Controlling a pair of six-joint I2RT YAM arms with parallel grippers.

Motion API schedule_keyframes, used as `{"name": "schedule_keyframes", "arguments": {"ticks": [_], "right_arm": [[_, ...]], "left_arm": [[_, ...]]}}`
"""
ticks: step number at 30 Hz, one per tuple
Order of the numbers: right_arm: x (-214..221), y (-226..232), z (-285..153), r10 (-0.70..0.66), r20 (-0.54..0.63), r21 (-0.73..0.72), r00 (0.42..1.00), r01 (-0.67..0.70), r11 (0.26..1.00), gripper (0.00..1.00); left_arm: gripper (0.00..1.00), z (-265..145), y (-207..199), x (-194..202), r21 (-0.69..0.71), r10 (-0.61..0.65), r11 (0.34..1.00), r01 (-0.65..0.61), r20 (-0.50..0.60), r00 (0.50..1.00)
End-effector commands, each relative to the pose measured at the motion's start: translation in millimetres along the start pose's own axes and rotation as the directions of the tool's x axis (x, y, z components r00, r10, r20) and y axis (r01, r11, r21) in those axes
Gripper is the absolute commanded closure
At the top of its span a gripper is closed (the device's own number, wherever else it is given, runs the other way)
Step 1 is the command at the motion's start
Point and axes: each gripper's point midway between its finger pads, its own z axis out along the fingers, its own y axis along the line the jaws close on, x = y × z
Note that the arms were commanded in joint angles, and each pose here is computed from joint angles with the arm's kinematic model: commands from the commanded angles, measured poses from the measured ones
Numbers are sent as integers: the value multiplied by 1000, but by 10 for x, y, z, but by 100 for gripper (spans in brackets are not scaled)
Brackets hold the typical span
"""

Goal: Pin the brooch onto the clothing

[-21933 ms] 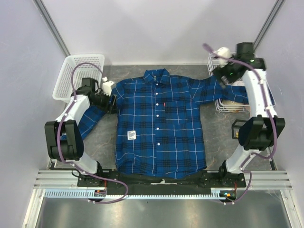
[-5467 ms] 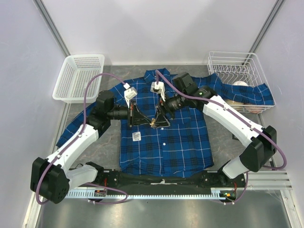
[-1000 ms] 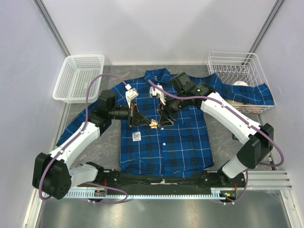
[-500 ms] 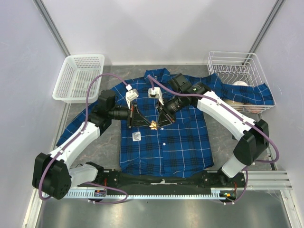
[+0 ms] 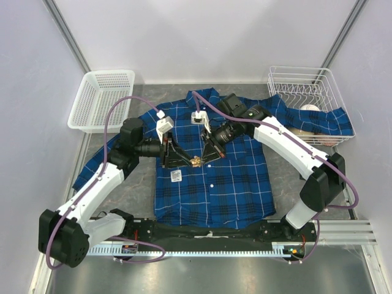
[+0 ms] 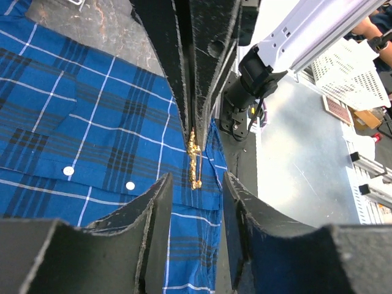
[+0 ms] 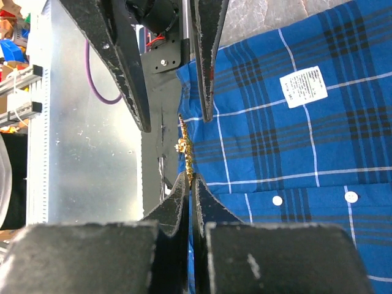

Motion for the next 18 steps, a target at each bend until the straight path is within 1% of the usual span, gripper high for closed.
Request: {"name": "schedule_keyframes", "arguments": {"ticks": [1,10,18], "right_arm": [[-173,153,-41,-39,61,-71,997,44,997,100],[-196,204,-38,-41,64,-86,997,47,995,100],[-179,202,-20,-50,53,-74,997,53,996,100]], "left_arm": [[54,-43,-109,-7,44,93,995,-93,19,996],[49,12,-129,-40,83,108,991,-108,8,994],[54,64,-155,-36,101,95,990,-94,-3,995]]}}
